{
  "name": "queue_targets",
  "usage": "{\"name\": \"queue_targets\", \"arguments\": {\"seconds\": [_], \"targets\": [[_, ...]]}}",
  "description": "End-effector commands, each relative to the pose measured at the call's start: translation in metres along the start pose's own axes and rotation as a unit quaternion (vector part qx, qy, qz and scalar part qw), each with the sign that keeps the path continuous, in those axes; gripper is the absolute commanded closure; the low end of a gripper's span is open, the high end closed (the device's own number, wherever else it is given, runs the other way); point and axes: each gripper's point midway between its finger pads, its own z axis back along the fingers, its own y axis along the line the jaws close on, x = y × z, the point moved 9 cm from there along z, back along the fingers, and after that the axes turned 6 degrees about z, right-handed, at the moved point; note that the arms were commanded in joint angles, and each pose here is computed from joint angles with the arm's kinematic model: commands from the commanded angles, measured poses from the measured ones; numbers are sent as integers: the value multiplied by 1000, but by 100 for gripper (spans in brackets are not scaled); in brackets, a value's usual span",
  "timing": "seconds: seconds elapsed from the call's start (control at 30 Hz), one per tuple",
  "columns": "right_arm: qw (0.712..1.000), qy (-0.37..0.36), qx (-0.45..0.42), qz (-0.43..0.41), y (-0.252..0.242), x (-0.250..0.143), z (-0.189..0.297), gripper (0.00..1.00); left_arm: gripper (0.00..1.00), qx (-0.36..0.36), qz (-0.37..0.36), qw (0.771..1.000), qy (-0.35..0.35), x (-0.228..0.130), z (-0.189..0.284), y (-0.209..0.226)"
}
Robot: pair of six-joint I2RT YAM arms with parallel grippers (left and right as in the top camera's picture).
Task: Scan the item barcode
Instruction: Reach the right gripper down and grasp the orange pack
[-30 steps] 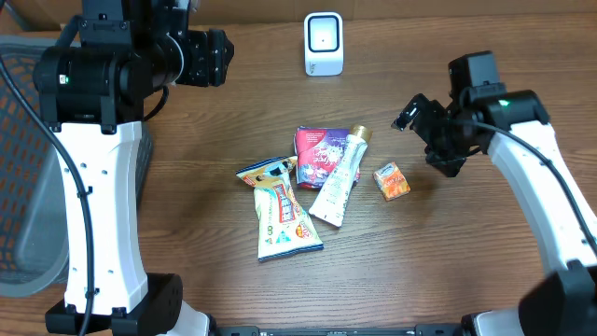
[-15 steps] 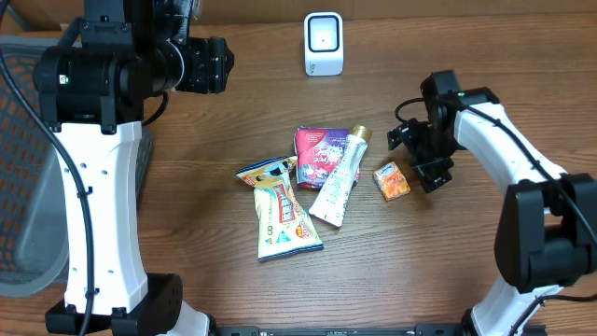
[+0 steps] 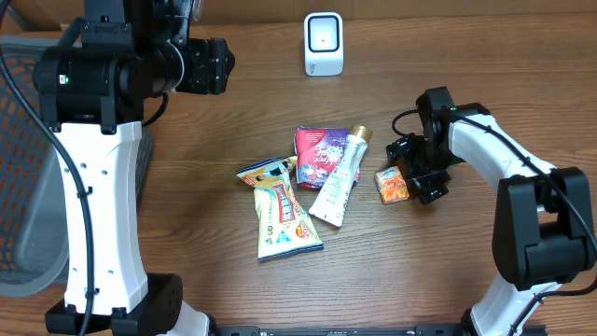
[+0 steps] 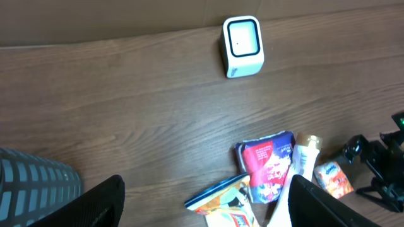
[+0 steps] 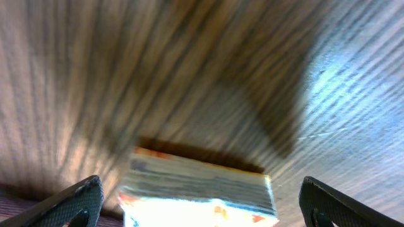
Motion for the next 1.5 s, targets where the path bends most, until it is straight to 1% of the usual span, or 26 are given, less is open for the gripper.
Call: {"name": "queue_targets", "arguments": {"seconds": [0.0, 0.1, 0.2, 0.3, 0.5, 0.67, 0.9, 0.97, 1.23, 1.47], "targets": [[1000, -2, 5, -19, 6, -5, -4, 0, 25, 12, -8, 1000, 0, 1, 0, 3], [999, -3, 7, -33, 9, -9, -6, 0, 25, 26, -8, 1000, 1, 1, 0, 5], [1000, -6, 3, -27, 9, -12, -6, 0, 24, 28, -8, 1000, 1, 1, 0, 6], [999, -41, -19, -26, 5, -9, -7, 0, 24, 32, -8, 999, 3, 0, 0, 6], [998, -34, -45, -35, -3, -12, -6, 0, 23, 35, -8, 999, 2, 0, 0, 7], [996, -22, -47, -74, -1, -22, -8, 0, 21, 40, -8, 999, 4, 0, 0, 8], [988, -26, -46, -144, 3, -33, -11, 0, 20, 40, -8, 999, 4, 0, -1, 7], [987, -28, -45, -153, 4, -34, -12, 0, 18, 41, -8, 999, 4, 0, -1, 8], [983, -78, -47, -156, 4, -28, -12, 0, 17, 40, -8, 999, 5, 0, -1, 7], [984, -84, -47, -147, 7, -33, -13, 0, 16, 40, -8, 999, 5, 0, -1, 7]]}}
